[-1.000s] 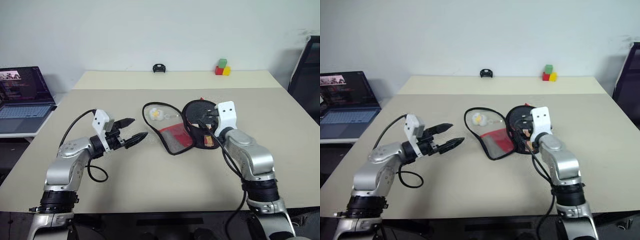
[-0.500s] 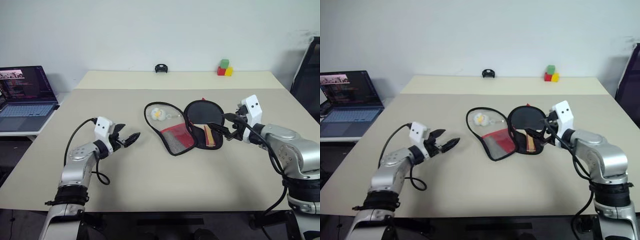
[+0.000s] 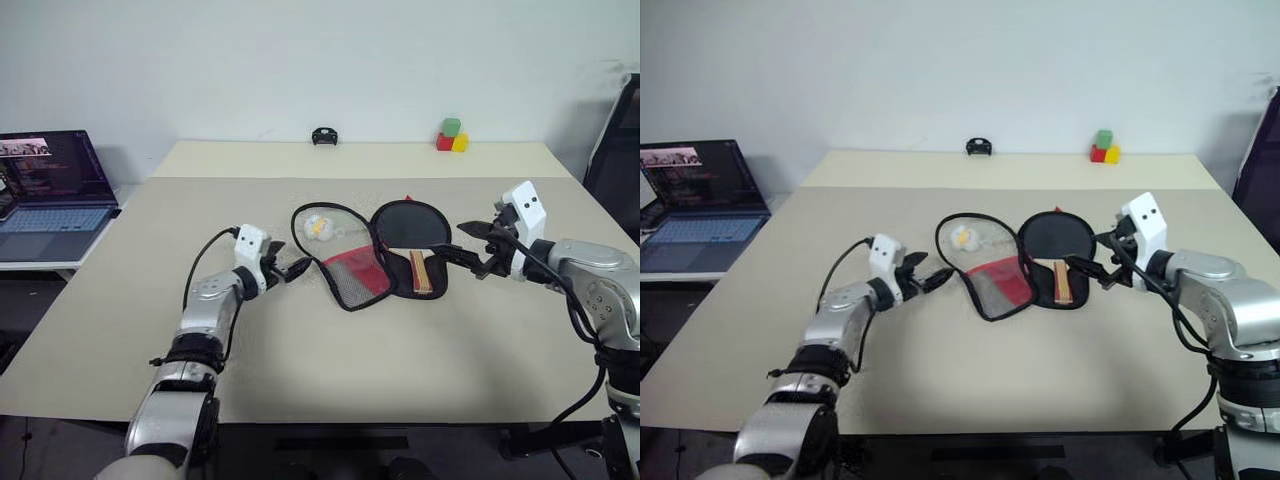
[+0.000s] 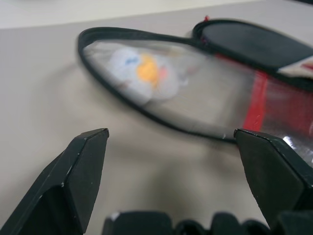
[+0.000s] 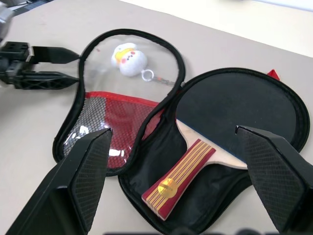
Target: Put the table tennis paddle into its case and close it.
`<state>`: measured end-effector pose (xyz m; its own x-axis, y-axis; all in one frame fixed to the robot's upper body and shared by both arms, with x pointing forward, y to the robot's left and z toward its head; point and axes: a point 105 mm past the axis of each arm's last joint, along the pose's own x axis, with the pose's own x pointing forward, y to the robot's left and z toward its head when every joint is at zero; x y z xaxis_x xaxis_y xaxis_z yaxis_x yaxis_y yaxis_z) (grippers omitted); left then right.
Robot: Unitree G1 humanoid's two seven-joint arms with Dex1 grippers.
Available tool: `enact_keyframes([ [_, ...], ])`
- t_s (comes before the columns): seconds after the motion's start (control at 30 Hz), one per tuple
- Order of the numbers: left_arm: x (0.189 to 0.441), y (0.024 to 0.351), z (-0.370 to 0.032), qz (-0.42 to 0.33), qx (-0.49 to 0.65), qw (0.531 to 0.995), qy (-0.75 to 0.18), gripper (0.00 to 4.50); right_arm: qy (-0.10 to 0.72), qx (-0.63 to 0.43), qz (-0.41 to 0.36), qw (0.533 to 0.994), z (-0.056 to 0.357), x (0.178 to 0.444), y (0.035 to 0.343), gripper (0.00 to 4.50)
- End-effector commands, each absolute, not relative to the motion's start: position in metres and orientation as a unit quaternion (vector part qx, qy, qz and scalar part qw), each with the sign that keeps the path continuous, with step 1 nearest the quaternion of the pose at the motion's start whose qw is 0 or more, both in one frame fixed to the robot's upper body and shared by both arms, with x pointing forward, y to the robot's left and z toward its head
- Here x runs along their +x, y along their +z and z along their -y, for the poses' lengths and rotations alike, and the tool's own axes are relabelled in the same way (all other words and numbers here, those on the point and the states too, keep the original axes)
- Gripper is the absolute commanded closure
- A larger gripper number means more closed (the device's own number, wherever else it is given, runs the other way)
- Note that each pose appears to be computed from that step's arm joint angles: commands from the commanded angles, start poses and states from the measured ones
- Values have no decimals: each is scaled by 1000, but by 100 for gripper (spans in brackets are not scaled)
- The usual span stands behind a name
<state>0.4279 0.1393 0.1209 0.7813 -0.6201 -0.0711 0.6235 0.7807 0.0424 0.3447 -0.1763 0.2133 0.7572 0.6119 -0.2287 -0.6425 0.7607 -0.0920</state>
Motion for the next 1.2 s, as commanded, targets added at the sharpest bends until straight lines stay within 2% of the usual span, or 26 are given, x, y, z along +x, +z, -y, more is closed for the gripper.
enact_keyframes([
  [0.03, 436, 151, -112, 20, 49, 931, -362, 0, 332, -97, -57, 937, 180, 342, 234, 9],
  [0.17, 438, 169, -93, 44, 59, 917, -393, 0, 328, -98, -53, 938, 182, 339, 238, 9],
  [0.27, 436, 179, -95, 61, 57, 910, -405, 0, 327, -95, -50, 939, 183, 336, 239, 9],
  [0.47, 439, 174, -110, 49, 58, 918, -389, 0, 314, -87, -52, 944, 189, 335, 236, 9],
  [0.8, 440, 177, -57, 53, 36, 903, -426, 0, 306, -92, -41, 947, 195, 335, 247, 9],
  [0.97, 438, 184, -31, 59, 25, 892, -448, 0, 311, -93, -36, 945, 199, 323, 253, 9],
  [1.2, 432, 203, 6, 76, 17, 875, -478, 0, 310, -112, -10, 944, 210, 311, 278, 9],
])
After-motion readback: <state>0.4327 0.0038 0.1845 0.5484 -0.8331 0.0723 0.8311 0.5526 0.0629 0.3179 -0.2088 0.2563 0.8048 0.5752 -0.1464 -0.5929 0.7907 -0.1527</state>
